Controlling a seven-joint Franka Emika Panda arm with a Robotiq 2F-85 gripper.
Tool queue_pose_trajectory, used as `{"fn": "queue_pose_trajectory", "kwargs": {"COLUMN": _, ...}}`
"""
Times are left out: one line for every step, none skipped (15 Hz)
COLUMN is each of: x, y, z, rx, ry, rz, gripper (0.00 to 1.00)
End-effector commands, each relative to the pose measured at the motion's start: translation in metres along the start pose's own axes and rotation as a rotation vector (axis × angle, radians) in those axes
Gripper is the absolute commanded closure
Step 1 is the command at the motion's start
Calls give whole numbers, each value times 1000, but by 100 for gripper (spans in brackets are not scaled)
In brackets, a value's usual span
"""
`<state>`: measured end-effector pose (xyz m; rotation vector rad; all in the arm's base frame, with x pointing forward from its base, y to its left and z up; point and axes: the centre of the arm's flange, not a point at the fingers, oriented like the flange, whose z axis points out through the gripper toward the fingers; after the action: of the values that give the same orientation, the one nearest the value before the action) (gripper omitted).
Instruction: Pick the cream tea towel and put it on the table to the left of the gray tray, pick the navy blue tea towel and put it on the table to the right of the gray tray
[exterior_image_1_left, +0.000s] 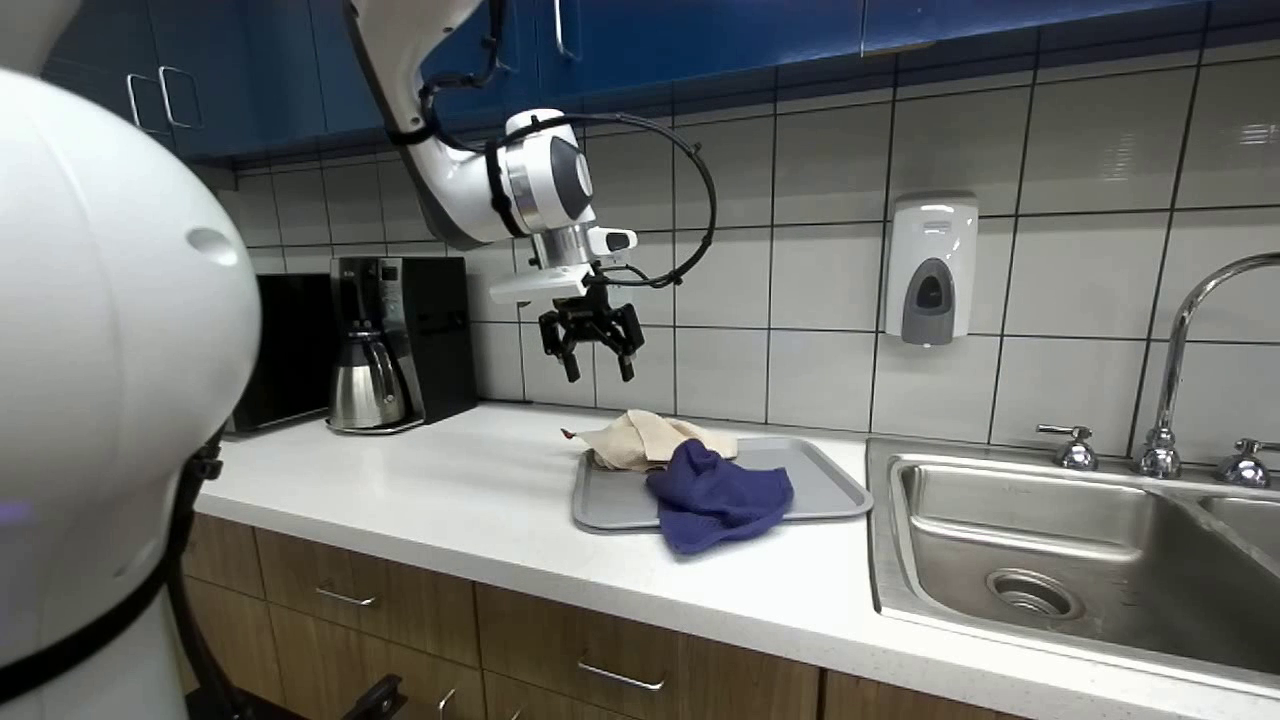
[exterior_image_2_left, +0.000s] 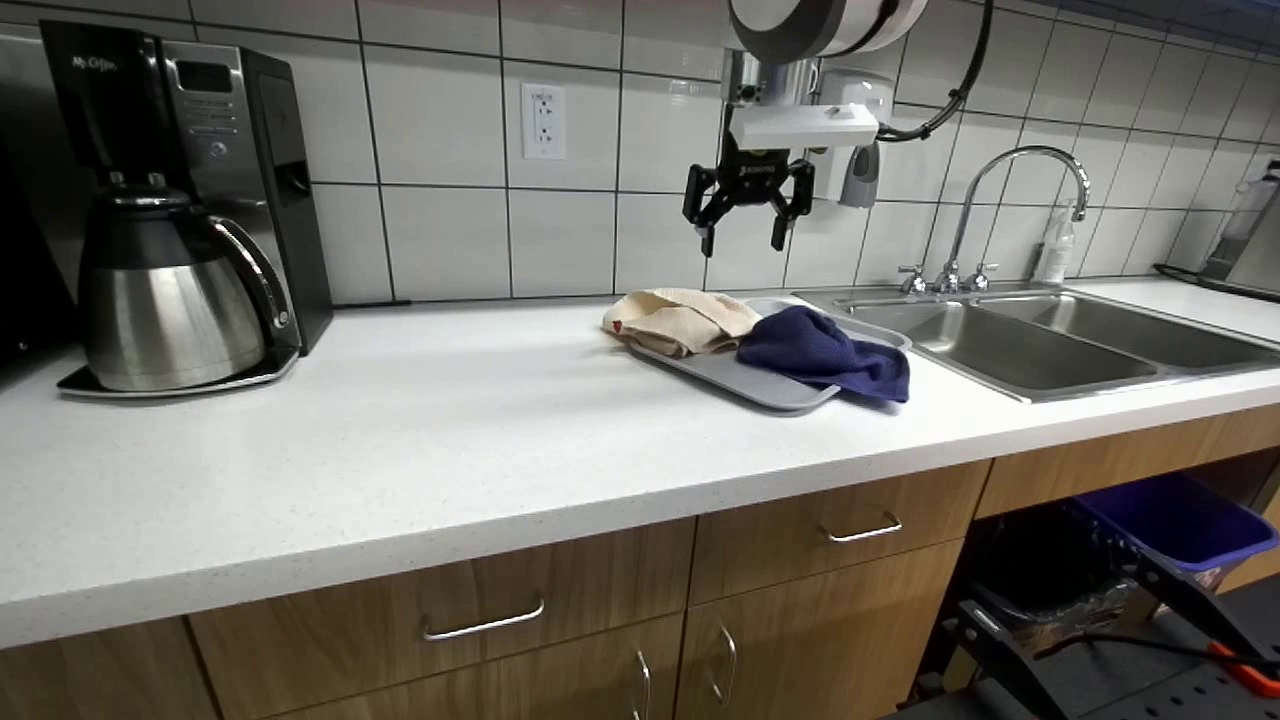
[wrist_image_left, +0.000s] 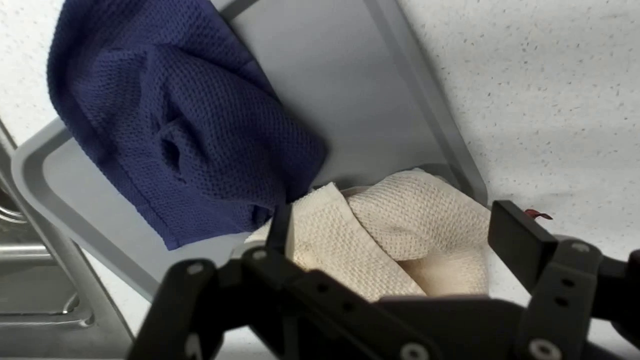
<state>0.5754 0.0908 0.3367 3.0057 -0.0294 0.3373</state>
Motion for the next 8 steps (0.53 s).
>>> {"fn": "queue_pose_trajectory", "kwargs": {"x": 36, "y": -15, "z": 22, "rx": -31, "ry": -2, "rz": 5, "gripper": 0}}
{"fn": "queue_pose_trajectory", "kwargs": {"x": 42, "y": -17, "z": 28, "rx": -31, "ry": -4, "rz": 0, "gripper": 0}}
{"fn": "queue_pose_trajectory", "kwargs": {"x": 48, "y": -19, "z": 34, "rx": -31, "ry": -6, "rz": -5, "gripper": 0}}
{"fn": "queue_pose_trajectory", "kwargs": {"x": 53, "y": -20, "z": 40, "rx": -30, "ry": -8, "rz": -11, "gripper": 0}}
{"fn": "queue_pose_trajectory", "kwargs": {"x": 59, "y": -22, "z": 46, "rx": -30, "ry": -9, "rz": -19, "gripper": 0}}
{"fn": "queue_pose_trajectory", "kwargs": {"x": 64, "y": -23, "z": 53, "rx": -31, "ry": -11, "rz": -23, "gripper": 0}}
{"fn": "queue_pose_trajectory", "kwargs": {"x": 70, "y": -24, "z": 60, "rx": -31, "ry": -14, "rz": -30, "gripper": 0}}
{"fn": "queue_pose_trajectory", "kwargs": {"x": 75, "y": -24, "z": 66, "rx": -33, "ry": -17, "rz": -35, "gripper": 0}}
